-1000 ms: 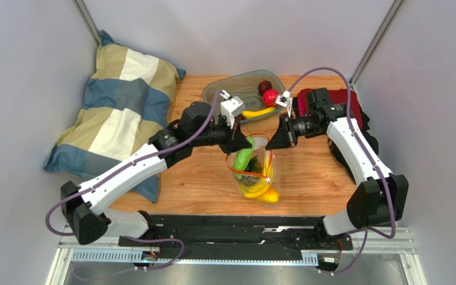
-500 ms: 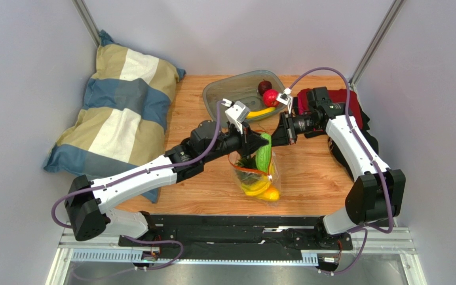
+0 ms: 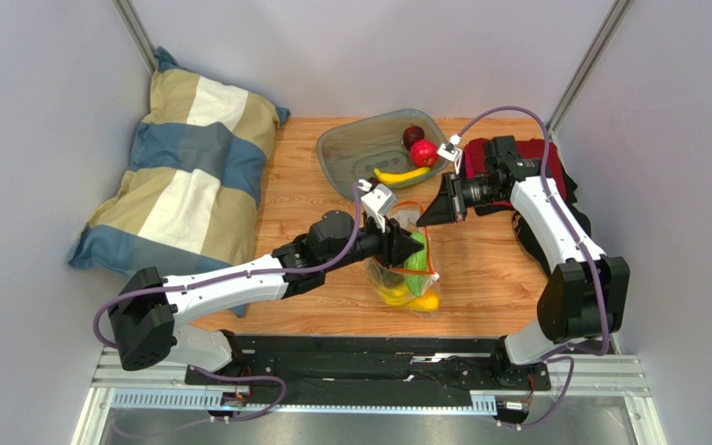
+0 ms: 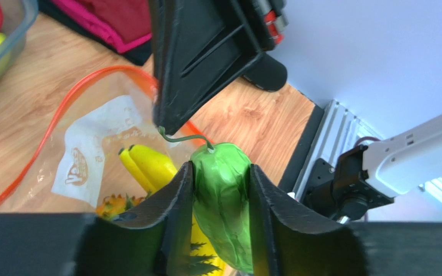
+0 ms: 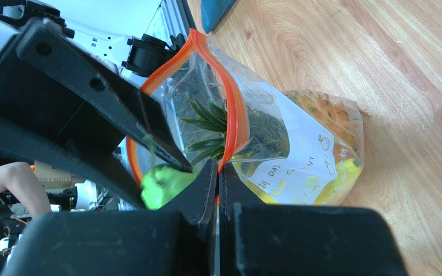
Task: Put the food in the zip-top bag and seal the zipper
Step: Place the fake vegetable in the zipper food storage bag.
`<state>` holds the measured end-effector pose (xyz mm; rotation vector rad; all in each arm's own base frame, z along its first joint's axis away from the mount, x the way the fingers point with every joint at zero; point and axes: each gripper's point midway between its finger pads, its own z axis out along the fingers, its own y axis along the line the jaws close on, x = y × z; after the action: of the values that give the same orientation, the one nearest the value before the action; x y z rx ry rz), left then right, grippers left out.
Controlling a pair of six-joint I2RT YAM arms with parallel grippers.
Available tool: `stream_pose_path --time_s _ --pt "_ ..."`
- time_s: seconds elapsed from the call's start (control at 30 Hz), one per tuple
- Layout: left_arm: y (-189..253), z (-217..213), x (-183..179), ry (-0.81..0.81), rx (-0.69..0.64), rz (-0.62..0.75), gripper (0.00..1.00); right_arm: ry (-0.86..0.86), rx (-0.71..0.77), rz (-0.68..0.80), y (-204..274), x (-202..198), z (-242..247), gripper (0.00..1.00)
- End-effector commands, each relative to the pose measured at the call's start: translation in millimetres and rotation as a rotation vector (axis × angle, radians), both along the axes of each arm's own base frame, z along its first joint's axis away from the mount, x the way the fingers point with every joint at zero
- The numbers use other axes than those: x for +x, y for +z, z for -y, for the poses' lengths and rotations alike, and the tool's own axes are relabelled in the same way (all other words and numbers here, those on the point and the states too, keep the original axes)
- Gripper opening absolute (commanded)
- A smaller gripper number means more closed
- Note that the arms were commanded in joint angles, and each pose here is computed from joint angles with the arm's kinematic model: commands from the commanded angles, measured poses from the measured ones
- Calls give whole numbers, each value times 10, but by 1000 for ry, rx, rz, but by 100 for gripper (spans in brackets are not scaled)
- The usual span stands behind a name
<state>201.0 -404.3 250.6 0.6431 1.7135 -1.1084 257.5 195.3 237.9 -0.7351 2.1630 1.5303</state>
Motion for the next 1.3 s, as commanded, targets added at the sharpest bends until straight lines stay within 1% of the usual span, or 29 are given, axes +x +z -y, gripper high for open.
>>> stream_pose_path --time_s 0.0,0.03,0.07,0.1,0.13,0.17,0.2,0.23,0.27,0.3,0.33,0.37,0.4,0.43,0.47,0.53,0.6,0.7,0.73,0.8,0.83,0.9,0.93,0.97,1.07,1.13,1.2,1.23,1.27 --pt "375 54 -222 -133 -75 133 82 16 51 76 178 91 -32 0" --pt "487 16 -215 -121 -81 151 95 16 50 78 175 89 -31 0" --pt "543 -16 -183 -104 -70 171 99 17 52 80 178 80 -27 0" --pt "488 -67 -147 -86 -19 165 99 18 52 82 169 76 -26 0" --pt "690 -88 -130 -82 -24 194 99 20 55 81 176 59 -25 0" --pt "633 -176 -56 -70 42 196 99 22 52 89 173 54 -26 0" --pt "713 -219 -24 -69 49 197 99 21 49 92 175 45 -23 0" --pt "957 -264 6 -66 22 211 99 21 44 92 161 42 -19 0" --pt "946 -414 153 -42 54 179 99 26 40 111 167 34 -8 0" --pt "1006 -446 138 -78 54 165 99 30 39 105 170 5 1 0" --pt "1230 -502 229 -60 40 184 99 29 35 112 188 7 13 0" --pt "1165 -573 273 -58 92 158 99 30 27 114 191 7 20 0" --pt "1166 -635 357 -69 144 206 99 32 15 114 187 -8 41 0" --pt "1257 -621 420 -72 166 221 95 29 0 130 215 18 51 0" --pt "1134 -649 404 -95 225 199 90 32 -4 139 234 23 55 0" --pt "1069 -599 300 -195 245 224 64 34 -5 133 255 29 55 0" --pt "984 -527 194 -268 237 210 43 33 -5 125 298 43 53 0" --pt "698 -394 166 -331 313 184 39 32 -5 99 329 23 57 0" --pt "684 -342 132 -358 322 187 38 34 -6 94 335 9 54 0" --pt "466 -245 81 -404 353 147 38 36 -10 85 329 -17 61 0" --pt "405 -155 -22 -442 368 155 39 37 -12 83 314 -17 62 0" --pt "129 -34 -100 -489 438 132 39 37 -19 78 289 -15 63 0" --pt "-22 14 -249 -531 494 115 39 39 -18 70 262 -8 62 0" --pt "-117 41 -236 -530 533 106 38 39 -19 68 254 -3 61 0" --pt "-397 176 -239 -541 571 -25 37 42 -28 59 179 14 67 0" --pt "-384 249 -205 -554 566 -39 38 43 -37 55 134 21 74 0" --pt "-179 212 -238 -568 482 -36 46 46 -49 62 84 23 90 0" --pt "30 263 -195 -559 399 26 50 48 -53 58 55 14 94 0" --pt "184 223 -217 -568 345 58 59 48 -53 54 38 15 99 0"
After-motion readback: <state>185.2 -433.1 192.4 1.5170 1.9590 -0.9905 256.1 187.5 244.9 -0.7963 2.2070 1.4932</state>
